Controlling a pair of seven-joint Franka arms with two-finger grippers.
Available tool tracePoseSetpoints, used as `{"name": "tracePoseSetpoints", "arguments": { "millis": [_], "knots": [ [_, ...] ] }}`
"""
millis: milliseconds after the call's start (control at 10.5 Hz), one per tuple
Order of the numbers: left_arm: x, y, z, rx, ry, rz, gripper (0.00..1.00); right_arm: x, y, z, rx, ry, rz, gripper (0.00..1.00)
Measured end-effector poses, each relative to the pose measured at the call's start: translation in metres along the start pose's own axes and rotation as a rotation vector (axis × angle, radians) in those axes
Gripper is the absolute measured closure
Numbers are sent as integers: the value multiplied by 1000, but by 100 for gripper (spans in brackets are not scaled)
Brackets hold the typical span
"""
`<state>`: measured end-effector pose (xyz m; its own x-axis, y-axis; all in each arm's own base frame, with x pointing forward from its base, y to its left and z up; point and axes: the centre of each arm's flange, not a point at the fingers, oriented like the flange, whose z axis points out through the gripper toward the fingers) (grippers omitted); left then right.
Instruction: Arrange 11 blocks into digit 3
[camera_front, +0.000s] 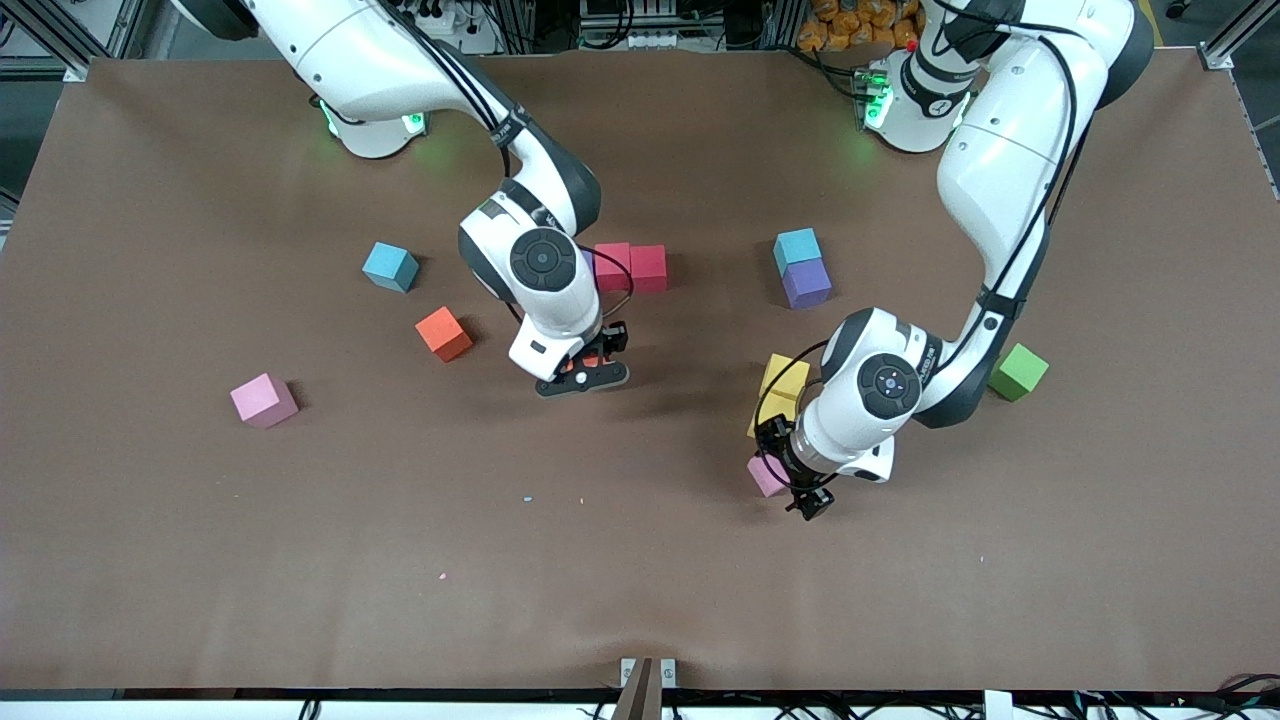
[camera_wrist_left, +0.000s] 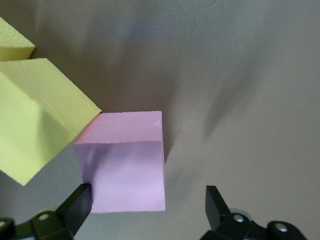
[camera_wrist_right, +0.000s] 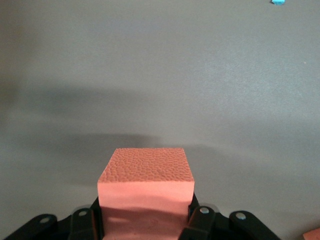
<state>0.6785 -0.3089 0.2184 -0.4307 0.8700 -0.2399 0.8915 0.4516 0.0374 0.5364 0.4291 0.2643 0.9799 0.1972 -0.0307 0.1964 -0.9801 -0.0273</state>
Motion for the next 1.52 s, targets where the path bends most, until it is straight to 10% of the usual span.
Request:
{"name": "tracePoseSetpoints", "arguments": {
  "millis": [1519],
  "knots": [
    [-2, 7, -8, 35, -52, -78, 0, -16, 0, 44, -67, -57, -62, 41]
  ]
}}
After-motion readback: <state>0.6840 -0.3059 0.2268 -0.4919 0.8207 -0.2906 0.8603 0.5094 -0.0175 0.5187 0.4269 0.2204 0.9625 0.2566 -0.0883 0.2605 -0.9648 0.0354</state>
